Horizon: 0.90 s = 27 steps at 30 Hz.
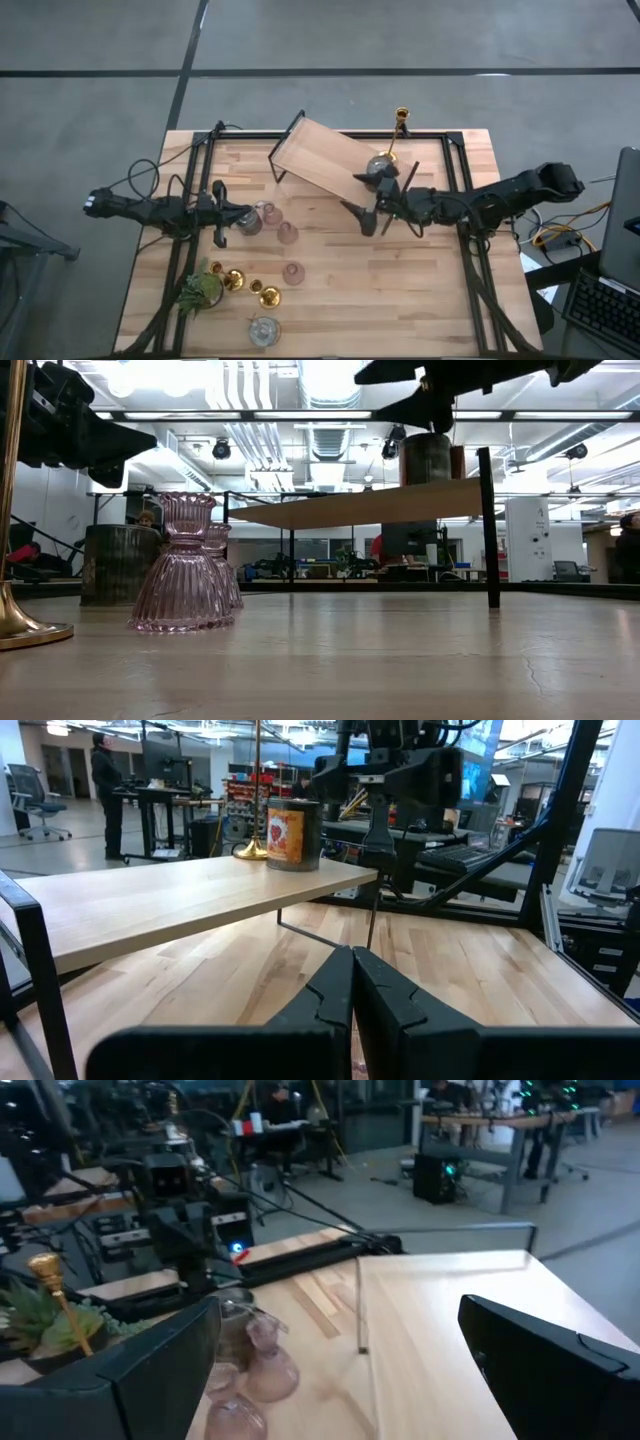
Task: Pick & Place candle stick holders
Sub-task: Put the bottom right silver scented candle on the shelf
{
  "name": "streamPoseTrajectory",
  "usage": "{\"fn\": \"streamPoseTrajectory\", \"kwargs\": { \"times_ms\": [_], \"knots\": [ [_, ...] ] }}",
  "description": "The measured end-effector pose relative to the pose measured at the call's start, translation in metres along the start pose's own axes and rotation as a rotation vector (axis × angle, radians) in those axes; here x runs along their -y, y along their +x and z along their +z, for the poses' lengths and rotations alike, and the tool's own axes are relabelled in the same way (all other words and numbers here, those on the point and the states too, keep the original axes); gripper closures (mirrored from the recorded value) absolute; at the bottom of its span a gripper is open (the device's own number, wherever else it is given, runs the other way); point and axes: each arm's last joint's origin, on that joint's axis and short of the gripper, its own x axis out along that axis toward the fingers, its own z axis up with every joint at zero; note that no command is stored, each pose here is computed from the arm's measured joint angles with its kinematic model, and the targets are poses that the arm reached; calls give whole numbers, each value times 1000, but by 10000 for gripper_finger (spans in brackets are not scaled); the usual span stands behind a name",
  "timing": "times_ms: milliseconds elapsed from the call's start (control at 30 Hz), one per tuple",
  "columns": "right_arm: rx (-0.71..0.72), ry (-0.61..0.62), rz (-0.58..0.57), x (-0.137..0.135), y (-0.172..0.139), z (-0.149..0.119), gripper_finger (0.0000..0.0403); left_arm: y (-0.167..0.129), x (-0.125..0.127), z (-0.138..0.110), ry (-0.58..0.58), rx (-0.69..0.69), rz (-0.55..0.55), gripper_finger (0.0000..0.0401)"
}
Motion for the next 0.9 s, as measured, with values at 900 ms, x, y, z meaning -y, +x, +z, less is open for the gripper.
{"fn": "streamPoseTrajectory", "kwargs": {
  "times_ms": [900],
  "knots": [
    [-75, -213, 263, -50, -5, -44, 3, 0, 0, 0, 0, -1, 0, 389]
  ]
}}
